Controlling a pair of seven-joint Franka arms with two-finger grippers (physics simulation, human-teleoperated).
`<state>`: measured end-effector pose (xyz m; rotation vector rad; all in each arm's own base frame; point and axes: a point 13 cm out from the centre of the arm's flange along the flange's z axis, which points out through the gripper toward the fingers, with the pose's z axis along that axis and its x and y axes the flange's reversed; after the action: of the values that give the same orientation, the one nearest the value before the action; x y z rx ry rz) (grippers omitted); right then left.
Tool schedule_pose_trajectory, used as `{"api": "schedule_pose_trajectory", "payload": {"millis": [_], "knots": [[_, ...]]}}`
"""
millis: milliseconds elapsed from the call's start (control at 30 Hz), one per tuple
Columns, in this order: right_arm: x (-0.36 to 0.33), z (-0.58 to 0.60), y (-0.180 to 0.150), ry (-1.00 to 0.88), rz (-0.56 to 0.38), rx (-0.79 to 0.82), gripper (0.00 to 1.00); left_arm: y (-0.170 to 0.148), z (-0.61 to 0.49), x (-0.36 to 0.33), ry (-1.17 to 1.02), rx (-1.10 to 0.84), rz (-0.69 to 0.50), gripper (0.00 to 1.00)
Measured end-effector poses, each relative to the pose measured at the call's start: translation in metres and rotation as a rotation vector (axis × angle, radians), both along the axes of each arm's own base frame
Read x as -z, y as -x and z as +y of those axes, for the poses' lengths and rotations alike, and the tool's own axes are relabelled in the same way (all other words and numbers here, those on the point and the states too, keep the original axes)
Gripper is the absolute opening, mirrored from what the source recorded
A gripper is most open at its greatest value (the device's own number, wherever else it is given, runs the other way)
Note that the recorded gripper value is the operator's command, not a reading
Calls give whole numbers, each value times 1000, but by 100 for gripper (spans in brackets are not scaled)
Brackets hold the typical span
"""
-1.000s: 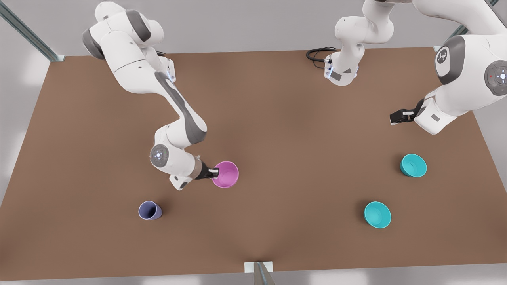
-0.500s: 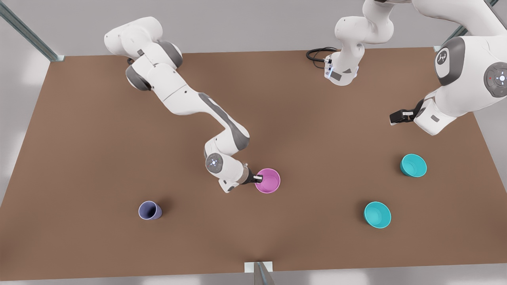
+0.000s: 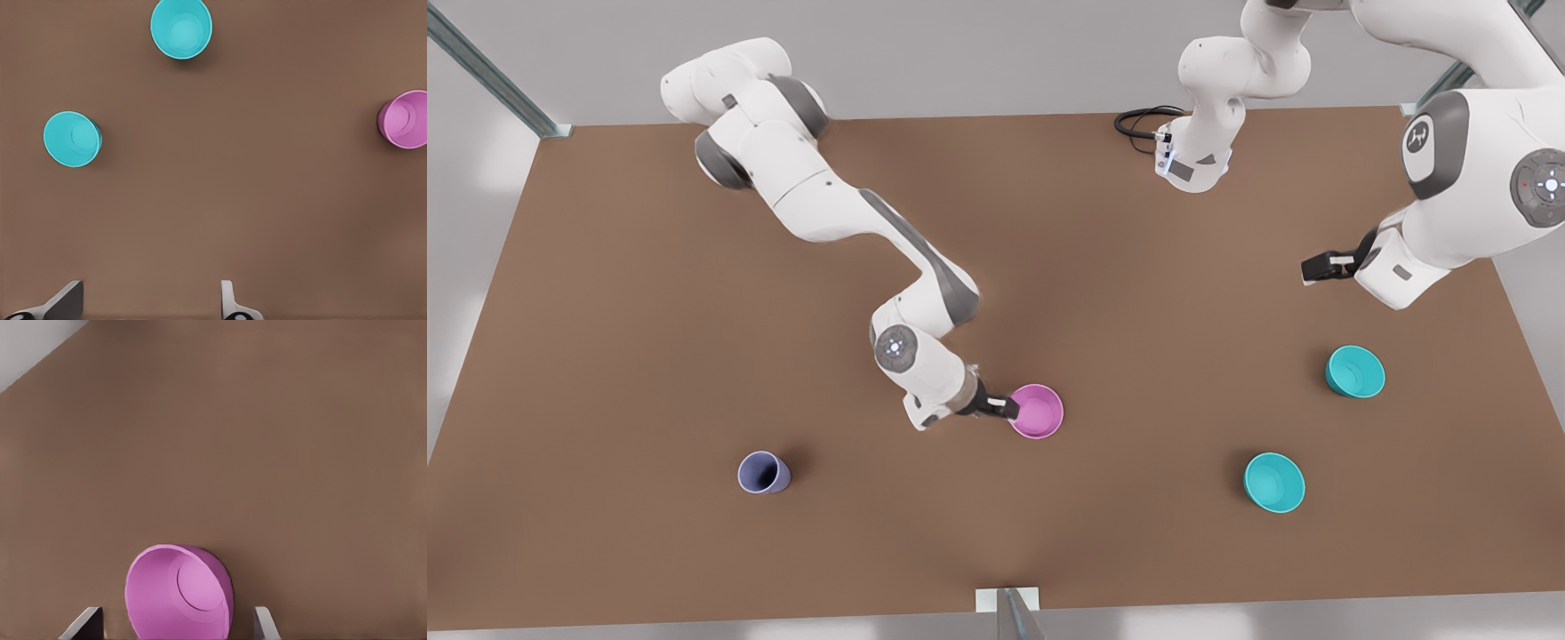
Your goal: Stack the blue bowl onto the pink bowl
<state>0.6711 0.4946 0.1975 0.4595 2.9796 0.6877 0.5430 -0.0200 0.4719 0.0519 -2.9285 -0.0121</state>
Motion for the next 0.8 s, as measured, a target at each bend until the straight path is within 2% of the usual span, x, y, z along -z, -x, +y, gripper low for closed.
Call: {"api": "schedule_pose_trajectory", "payload": {"millis": [67,133,167,233,333,467,567,800], "knots": [[-50,-93,-36,24,32,88,100,-1,1,3,3,-3,5,100],[-77,-274,-74,77,127,229,100,-2,4,9,9,-14,17,100],[-102,-397,-77,124,160,316,100,-4,5,15,15,-21,27,100],[-186,-557,-38,250,157,401,100,-13,38,48,27,-87,53,100],[-283,-572,35,352,157,274,100,-27,178,143,93,-299,82,100],[-299,-539,109,399,238,60,100,-32,265,220,160,-364,27,100],[-292,-545,129,407,273,-24,100,-35,295,265,201,-352,-11,100],[-285,-552,141,415,293,-168,100,-17,319,357,270,-266,-30,100]]}}
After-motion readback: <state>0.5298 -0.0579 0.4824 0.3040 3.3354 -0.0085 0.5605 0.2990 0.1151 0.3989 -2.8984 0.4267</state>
